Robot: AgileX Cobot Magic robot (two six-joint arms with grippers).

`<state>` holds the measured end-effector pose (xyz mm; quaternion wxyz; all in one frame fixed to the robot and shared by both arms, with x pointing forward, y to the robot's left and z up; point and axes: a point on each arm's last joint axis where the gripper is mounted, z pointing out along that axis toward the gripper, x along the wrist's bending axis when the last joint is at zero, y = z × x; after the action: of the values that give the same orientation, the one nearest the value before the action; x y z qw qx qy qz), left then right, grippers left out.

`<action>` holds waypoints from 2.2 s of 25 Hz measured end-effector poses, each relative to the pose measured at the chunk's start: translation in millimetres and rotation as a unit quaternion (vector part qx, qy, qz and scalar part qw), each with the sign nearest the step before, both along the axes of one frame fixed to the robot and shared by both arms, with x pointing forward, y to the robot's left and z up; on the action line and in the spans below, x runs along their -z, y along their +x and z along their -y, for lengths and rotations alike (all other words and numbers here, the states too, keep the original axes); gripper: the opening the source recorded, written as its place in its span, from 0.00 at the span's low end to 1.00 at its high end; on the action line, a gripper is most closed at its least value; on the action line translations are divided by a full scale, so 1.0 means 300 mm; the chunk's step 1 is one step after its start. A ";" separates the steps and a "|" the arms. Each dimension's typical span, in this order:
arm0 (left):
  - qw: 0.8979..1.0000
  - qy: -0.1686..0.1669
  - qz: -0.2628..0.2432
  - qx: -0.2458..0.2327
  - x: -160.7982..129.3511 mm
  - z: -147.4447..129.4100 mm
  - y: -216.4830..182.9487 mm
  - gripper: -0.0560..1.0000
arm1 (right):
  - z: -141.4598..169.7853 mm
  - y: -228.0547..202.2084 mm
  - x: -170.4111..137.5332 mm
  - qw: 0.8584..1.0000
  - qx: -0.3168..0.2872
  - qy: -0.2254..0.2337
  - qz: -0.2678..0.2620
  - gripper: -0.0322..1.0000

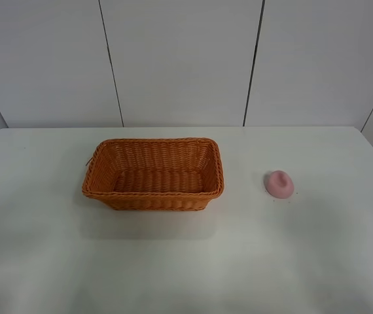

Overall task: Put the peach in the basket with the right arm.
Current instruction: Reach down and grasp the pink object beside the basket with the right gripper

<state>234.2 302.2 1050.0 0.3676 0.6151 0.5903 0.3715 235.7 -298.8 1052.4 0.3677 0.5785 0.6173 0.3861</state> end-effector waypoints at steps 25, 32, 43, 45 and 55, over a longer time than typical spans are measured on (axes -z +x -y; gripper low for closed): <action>1.000 0.000 0.000 0.000 0.000 0.000 0.000 0.99 | -0.025 0.446 -0.060 0.964 -0.001 -0.016 -0.264 0.71; 1.000 0.000 0.000 0.000 0.000 0.000 0.000 0.99 | -0.048 0.848 0.064 0.924 -0.006 -0.027 -0.381 0.71; 1.000 0.000 0.000 0.000 0.000 0.000 0.000 0.99 | -0.116 1.283 0.259 0.902 -0.017 -0.011 -0.431 0.71; 1.000 0.000 0.000 0.000 0.000 0.000 0.000 0.99 | -0.163 1.308 0.272 0.902 -0.033 -0.017 -0.430 0.71; 1.000 0.000 0.000 0.000 0.000 0.000 0.000 0.99 | -0.197 1.355 0.391 0.897 -0.014 -0.025 -0.441 0.71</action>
<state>234.2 302.2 1050.0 0.3676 0.6151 0.5903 0.3715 642.2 -239.7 935.0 0.0660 0.6716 0.7335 0.0809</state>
